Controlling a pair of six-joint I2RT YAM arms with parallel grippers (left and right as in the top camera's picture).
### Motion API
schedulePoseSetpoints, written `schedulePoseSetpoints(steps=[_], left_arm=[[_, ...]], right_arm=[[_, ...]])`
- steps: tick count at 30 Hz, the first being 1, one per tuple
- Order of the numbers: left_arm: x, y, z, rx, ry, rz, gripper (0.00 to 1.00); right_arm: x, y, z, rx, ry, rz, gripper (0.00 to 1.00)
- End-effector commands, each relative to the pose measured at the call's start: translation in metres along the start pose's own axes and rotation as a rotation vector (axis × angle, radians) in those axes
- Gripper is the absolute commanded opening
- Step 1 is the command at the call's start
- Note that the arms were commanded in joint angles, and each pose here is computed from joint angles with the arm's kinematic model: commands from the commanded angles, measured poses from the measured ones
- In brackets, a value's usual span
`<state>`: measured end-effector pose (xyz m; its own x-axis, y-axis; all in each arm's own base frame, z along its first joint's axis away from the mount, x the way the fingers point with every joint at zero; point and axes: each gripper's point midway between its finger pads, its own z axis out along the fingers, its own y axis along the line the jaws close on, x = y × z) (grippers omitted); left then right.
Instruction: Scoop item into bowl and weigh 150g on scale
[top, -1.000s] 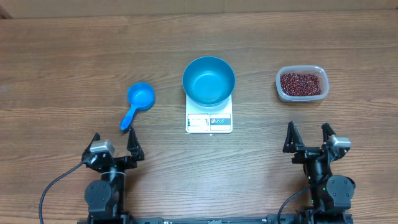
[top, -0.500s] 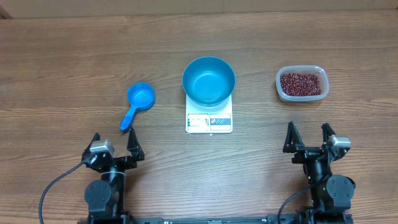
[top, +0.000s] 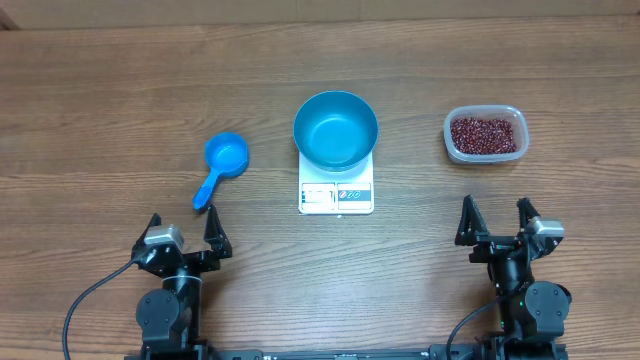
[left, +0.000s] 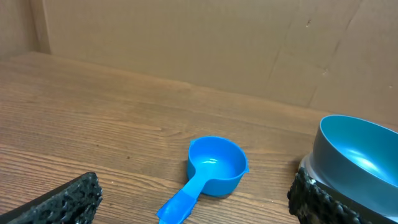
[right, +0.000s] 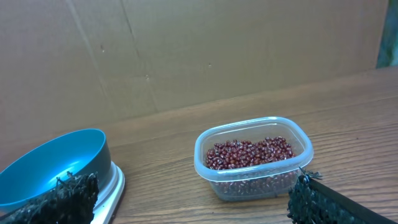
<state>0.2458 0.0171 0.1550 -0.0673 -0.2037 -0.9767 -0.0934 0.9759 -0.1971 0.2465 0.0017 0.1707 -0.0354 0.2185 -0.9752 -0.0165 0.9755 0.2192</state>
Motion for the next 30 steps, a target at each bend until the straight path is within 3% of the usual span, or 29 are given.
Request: schedulePoseSetpoints(steps=[1, 8, 17, 22, 30], left_arm=[[-0.001, 0.002, 0.0, -0.008, -0.011, 0.021, 0.99], [-0.015, -0.024, -0.006, 0.131, -0.011, -0.008, 1.0], [-0.075, -0.052, -0.046, 0.192, 0.149, -0.066, 1.0], [-0.119, -0.063, -0.047, 0.172, 0.292, -0.054, 1.0], [-0.186, -0.082, -0.007, 0.151, 0.617, 0.009, 1.0]], right_arm=[[0.0, -0.003, 0.0, 0.013, -0.01, -0.001, 1.0], [0.0, -0.003, 0.0, 0.013, -0.01, -0.001, 1.0], [0.0, -0.003, 0.0, 0.013, -0.01, -0.001, 1.0], [0.0, -0.003, 0.0, 0.014, -0.011, -0.001, 1.0], [0.0, -0.003, 0.0, 0.013, -0.01, -0.001, 1.0]])
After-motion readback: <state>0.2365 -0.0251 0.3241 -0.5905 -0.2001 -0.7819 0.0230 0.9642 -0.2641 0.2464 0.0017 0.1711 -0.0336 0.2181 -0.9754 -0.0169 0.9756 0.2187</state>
